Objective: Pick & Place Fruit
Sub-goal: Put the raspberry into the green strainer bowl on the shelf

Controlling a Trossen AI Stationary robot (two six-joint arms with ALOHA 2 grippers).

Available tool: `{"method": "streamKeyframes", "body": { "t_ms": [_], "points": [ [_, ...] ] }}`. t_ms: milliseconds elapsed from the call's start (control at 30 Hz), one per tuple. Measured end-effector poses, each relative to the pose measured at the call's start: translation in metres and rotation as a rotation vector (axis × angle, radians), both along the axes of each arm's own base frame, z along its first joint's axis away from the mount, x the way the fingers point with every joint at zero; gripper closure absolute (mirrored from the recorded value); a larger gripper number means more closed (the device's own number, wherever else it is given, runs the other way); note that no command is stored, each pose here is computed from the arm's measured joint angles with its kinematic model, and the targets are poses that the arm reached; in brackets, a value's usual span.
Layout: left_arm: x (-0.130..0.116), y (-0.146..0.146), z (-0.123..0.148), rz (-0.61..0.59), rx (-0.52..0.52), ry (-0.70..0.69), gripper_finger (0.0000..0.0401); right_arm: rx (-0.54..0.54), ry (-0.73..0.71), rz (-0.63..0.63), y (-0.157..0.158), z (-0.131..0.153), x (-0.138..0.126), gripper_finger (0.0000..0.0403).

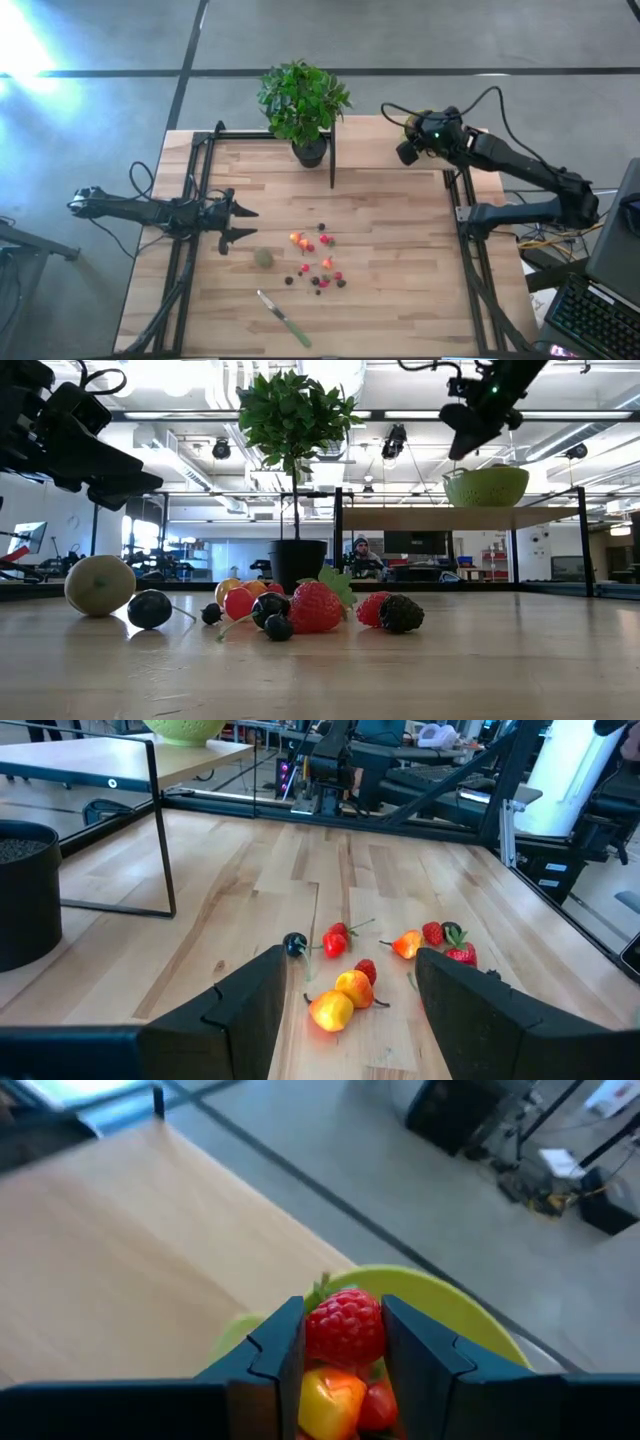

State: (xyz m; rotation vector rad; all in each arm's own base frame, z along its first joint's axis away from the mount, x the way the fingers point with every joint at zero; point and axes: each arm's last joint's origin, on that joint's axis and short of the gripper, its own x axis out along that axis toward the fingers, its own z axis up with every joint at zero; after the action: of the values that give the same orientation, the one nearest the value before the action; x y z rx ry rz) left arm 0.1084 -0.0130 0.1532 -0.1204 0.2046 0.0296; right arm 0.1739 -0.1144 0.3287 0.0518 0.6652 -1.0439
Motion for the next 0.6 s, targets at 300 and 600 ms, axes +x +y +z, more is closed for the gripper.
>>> {"method": "streamKeyframes", "body": {
  "t_ms": [300, 600],
  "points": [
    [0.0, 0.0, 0.0, 0.0, 0.0, 0.0, 0.0172, 0.079, 0.034, -0.032, -0.017, -0.007, -0.011, 0.0293],
    [0.0, 0.0, 0.0, 0.0, 0.0, 0.0, 0.0172, 0.194, 0.083, -0.013, -0.013, -0.015, -0.018, 0.0291]
  ]
}}
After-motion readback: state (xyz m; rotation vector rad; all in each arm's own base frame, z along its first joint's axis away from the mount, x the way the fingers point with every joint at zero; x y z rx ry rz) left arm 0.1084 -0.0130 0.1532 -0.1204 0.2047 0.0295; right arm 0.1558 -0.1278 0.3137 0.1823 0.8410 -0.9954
